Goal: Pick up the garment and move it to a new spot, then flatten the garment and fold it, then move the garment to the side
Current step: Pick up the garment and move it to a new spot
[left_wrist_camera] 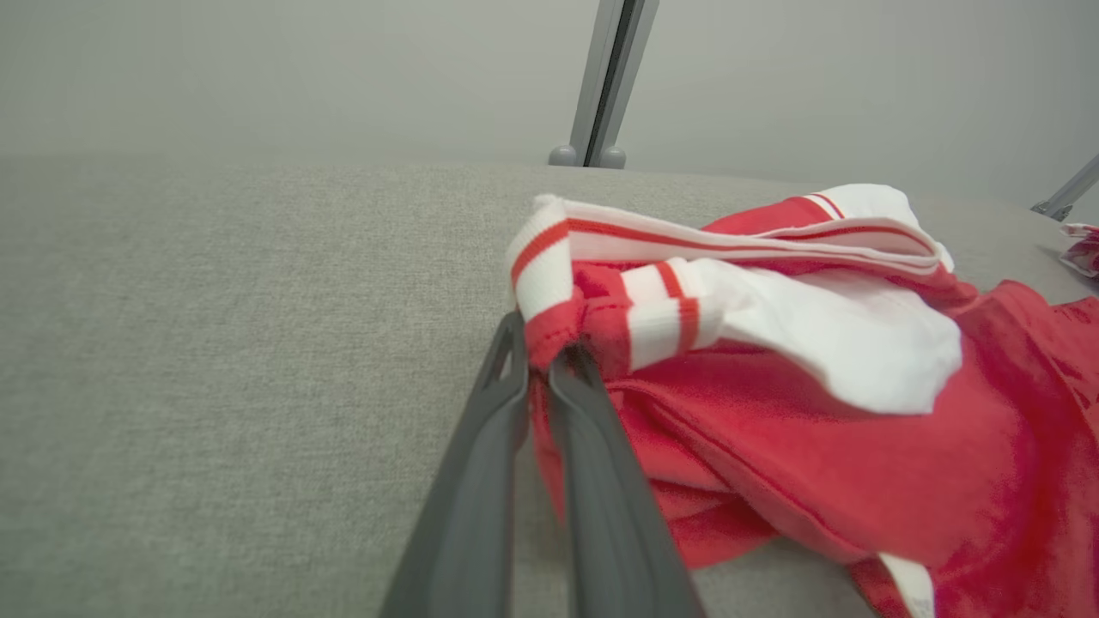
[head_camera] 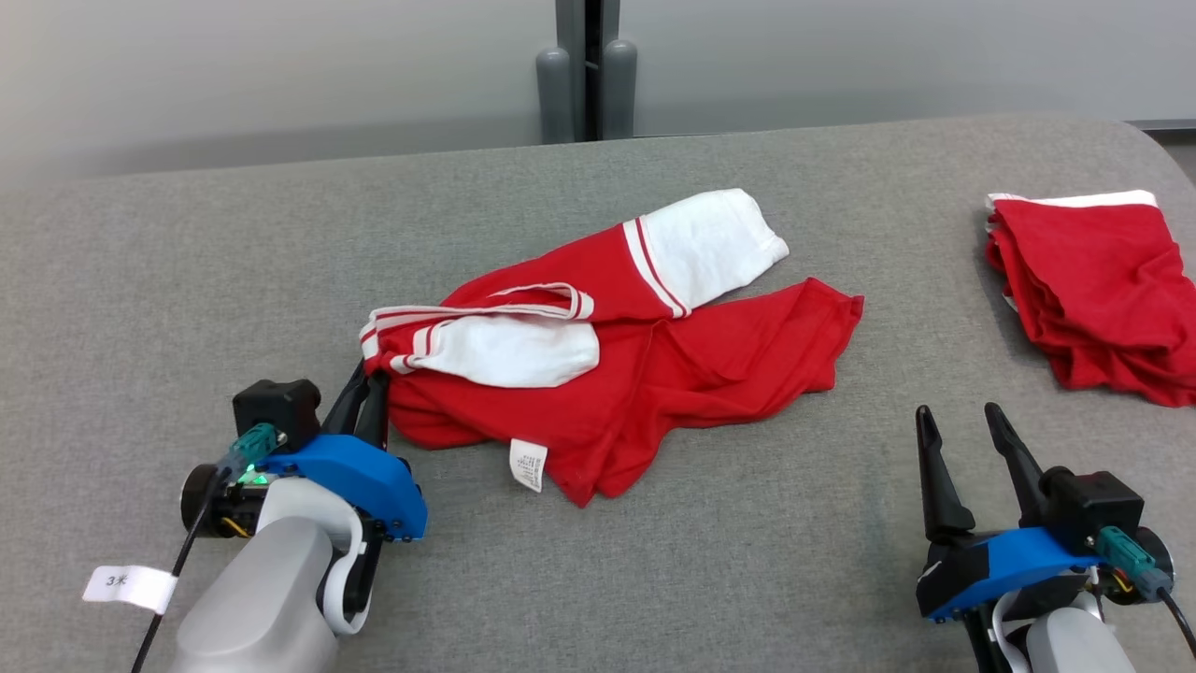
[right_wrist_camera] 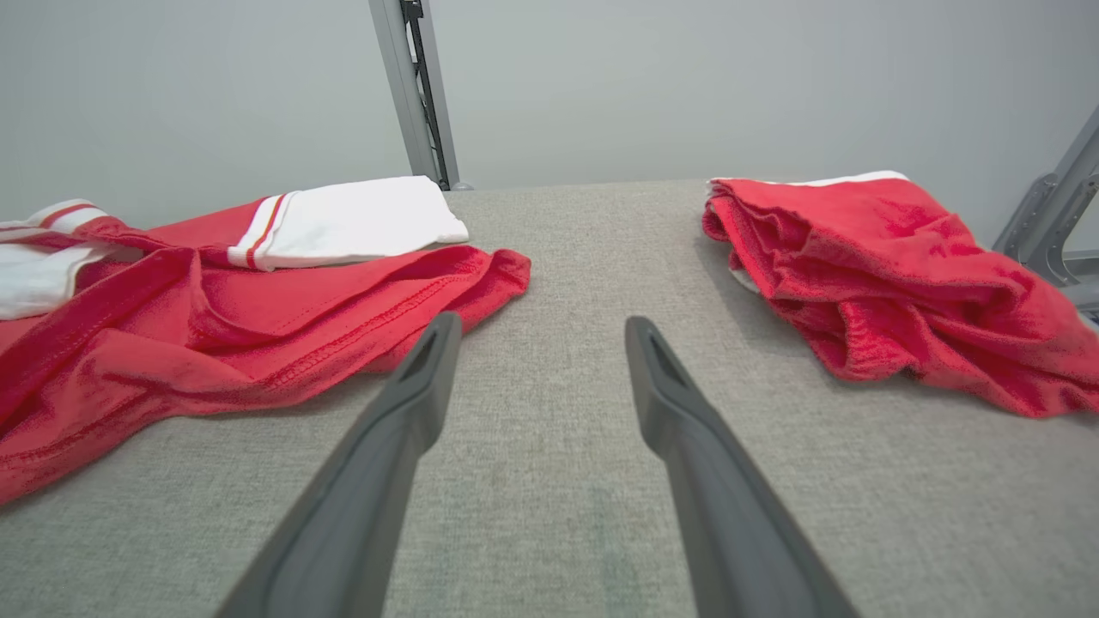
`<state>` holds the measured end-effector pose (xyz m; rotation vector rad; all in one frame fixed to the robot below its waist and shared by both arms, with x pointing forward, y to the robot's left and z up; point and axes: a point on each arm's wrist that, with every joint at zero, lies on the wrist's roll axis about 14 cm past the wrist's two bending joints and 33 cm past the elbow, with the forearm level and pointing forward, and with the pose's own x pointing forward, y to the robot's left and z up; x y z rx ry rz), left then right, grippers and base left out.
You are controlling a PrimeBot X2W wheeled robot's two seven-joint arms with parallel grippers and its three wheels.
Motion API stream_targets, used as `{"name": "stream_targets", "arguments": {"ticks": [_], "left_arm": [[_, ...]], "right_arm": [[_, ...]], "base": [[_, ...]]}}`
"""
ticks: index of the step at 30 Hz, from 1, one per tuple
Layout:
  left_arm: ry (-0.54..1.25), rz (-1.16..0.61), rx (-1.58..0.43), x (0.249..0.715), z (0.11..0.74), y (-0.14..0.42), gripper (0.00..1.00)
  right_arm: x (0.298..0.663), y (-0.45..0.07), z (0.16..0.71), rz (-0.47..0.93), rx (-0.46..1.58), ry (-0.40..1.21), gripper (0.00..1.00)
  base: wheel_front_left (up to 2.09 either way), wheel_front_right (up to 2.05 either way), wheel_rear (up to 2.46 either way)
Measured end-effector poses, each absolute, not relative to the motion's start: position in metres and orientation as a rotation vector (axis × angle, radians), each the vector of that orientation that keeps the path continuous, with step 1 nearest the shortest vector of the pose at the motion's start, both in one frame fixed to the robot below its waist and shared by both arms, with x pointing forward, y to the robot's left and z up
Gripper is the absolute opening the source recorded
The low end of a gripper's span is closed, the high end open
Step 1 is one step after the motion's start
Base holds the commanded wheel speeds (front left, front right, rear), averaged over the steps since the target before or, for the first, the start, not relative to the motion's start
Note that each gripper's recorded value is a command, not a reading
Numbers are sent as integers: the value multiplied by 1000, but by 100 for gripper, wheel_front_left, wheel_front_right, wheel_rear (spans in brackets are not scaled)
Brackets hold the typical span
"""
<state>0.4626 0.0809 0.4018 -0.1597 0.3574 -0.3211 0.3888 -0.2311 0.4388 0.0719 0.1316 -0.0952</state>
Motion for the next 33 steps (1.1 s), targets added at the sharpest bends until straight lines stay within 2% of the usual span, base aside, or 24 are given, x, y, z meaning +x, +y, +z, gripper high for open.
{"name": "stream_targets", "arguments": {"ticks": [3,4,5,6,20,33], "left_arm": [[340,-269,-179,460,404,98,0],[327,-259,-184,459,407,101,16],[321,-256,-188,457,407,103,43],[317,-253,-195,453,407,103,100],[111,-273,-181,431,463,109,100],[135,-175,-190,368,448,131,100]], "right_arm": [[393,-225,438,-76,68,134,100],[394,-222,438,-69,68,134,100],[395,-220,438,-62,67,134,100],[396,-218,438,-56,67,134,100],[401,-198,454,10,43,92,100],[375,-189,459,35,50,78,100]], "base": [[0,0,0],[0,0,0],[0,0,0],[0,0,0],[0,0,0],[0,0,0]]}}
